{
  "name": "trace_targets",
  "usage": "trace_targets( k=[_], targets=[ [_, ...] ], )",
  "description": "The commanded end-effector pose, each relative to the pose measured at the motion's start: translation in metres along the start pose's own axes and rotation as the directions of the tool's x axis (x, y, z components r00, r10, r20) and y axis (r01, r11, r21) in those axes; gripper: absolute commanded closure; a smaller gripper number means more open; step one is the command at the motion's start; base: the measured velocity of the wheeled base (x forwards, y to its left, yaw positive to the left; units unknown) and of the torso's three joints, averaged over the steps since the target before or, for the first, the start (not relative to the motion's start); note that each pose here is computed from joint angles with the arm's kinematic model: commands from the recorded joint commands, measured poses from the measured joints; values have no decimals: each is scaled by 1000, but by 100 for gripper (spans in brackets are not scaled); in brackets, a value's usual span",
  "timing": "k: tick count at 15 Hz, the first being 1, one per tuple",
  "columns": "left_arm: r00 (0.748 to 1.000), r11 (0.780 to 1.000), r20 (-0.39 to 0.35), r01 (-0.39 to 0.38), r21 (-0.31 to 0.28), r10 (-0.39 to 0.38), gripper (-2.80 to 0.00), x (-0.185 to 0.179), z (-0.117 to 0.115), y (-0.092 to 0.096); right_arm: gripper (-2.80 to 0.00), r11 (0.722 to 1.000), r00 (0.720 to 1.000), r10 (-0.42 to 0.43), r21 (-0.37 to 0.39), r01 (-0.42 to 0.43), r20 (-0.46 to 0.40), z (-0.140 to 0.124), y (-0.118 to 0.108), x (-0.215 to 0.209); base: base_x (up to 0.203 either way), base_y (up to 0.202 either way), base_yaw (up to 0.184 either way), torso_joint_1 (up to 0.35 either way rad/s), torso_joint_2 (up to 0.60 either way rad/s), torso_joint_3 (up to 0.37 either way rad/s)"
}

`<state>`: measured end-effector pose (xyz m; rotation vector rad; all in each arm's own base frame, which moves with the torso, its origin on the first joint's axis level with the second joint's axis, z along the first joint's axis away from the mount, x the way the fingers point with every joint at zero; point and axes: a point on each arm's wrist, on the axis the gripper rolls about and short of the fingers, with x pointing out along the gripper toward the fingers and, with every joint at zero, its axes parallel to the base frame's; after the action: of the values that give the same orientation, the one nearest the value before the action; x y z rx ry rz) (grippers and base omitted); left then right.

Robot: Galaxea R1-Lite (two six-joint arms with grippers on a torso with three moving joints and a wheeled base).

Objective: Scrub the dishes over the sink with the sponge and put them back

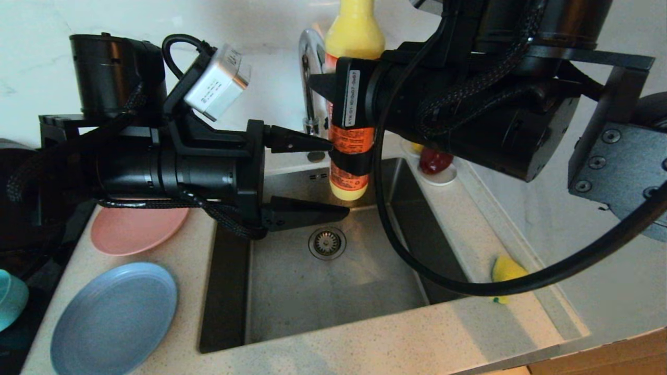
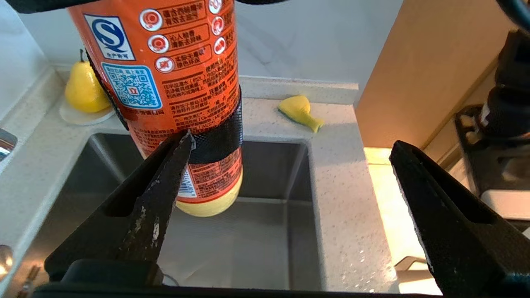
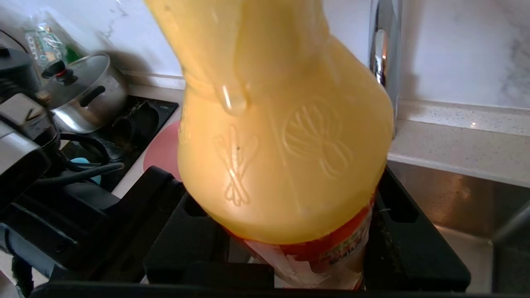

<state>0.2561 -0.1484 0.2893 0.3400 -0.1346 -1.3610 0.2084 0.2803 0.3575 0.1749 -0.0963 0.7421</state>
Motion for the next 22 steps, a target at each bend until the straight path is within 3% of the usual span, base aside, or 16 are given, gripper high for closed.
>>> trace_targets(
  k=[1,6,9,14,22],
  targets=[
    [1000,1000,13,9,-1,-9,-280,-5,5,-6,0,1000,1000,1,3,-1,1,1,0,0,0,0,0,0,0,0],
    [999,1000,39,3,-17,-2,-280,-20,19,-19,0,1000,1000,1,3,-1,5,2,0,-1,0,0,0,0,0,0],
    [999,999,29,25,-46,-23,-280,-20,6,-26,0,1000,1000,4,4,-4,9,4,0,-2,0,0,0,0,0,0],
    [999,999,53,12,-32,-10,-280,-10,-19,-24,0,999,1000,11,48,-12,27,10,0,-5,0,0,0,0,0,0],
    [999,998,52,-7,-68,10,-280,-7,-27,-23,0,996,999,27,88,-30,31,16,0,-9,0,0,0,0,0,0]
  ],
)
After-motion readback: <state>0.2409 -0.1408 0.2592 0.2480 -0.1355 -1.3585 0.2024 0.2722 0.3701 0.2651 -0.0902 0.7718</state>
